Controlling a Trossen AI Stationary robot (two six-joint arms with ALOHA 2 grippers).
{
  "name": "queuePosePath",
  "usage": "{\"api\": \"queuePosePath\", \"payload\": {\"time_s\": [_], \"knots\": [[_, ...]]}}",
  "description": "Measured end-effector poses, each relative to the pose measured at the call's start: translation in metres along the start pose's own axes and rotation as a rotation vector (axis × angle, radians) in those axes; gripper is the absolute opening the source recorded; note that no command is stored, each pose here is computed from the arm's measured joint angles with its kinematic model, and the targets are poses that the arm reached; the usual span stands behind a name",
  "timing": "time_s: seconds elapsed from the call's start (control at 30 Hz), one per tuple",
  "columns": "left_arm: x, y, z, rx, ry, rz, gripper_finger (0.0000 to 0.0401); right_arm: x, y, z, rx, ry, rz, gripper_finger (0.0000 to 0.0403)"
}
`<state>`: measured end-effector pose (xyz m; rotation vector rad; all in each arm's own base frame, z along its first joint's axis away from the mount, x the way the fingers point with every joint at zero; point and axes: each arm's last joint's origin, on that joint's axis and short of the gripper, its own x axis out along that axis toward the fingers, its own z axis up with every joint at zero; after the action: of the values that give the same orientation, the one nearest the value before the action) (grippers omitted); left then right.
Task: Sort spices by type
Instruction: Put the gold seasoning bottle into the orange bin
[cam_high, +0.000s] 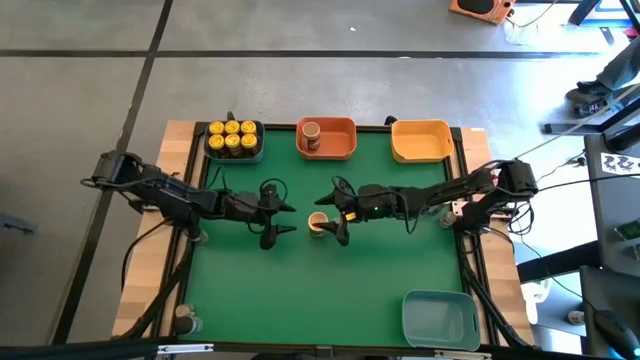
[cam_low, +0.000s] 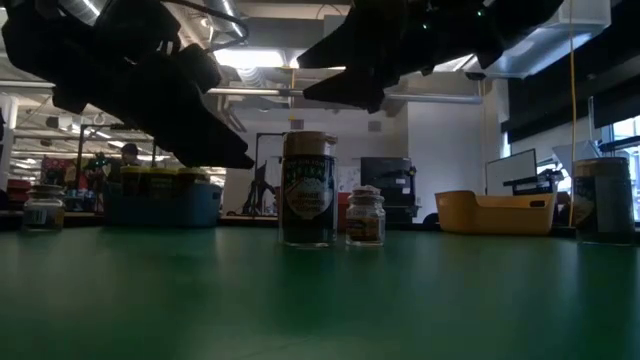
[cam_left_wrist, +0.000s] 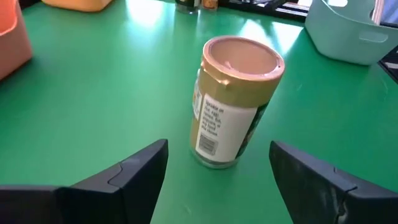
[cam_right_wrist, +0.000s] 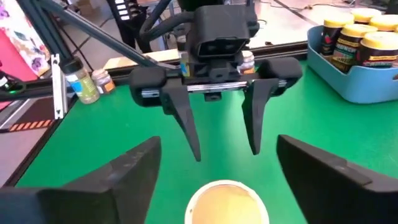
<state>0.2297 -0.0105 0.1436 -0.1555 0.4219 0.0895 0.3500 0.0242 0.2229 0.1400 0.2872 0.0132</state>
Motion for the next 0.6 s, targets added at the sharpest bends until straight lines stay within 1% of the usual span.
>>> {"api": "queuePosePath", "payload": {"time_s": [0.13,0.2,0.27,0.37,0.43,0.53,0.6], "knots": [[0.004,0.000,-0.002,0.010,-0.006,-0.001,0.0278,0.000,-0.001,-0.003,-0.008,0.031,-0.027,0.0374],[0.008,0.000,-0.005,0.011,-0.003,0.000,0.0278,0.000,-0.001,-0.006,-0.010,0.057,-0.032,0.0392],[0.012,0.001,-0.009,0.012,0.008,0.002,0.0278,0.000,-0.002,-0.007,-0.012,0.075,-0.036,0.0391],[0.019,0.001,-0.016,0.006,0.017,0.004,0.0278,0.002,-0.002,-0.013,-0.013,0.104,-0.038,0.0373],[0.023,0.001,-0.019,0.007,0.015,0.003,0.0278,0.005,0.001,-0.020,-0.018,0.138,-0.020,0.0364],[0.028,0.001,-0.023,0.010,0.004,0.001,0.0278,0.010,0.005,-0.025,-0.019,0.138,0.000,0.0355],[0.032,0.002,-0.026,0.010,-0.001,0.000,0.0278,0.013,0.005,-0.030,-0.024,0.151,-0.023,0.0352]]}}
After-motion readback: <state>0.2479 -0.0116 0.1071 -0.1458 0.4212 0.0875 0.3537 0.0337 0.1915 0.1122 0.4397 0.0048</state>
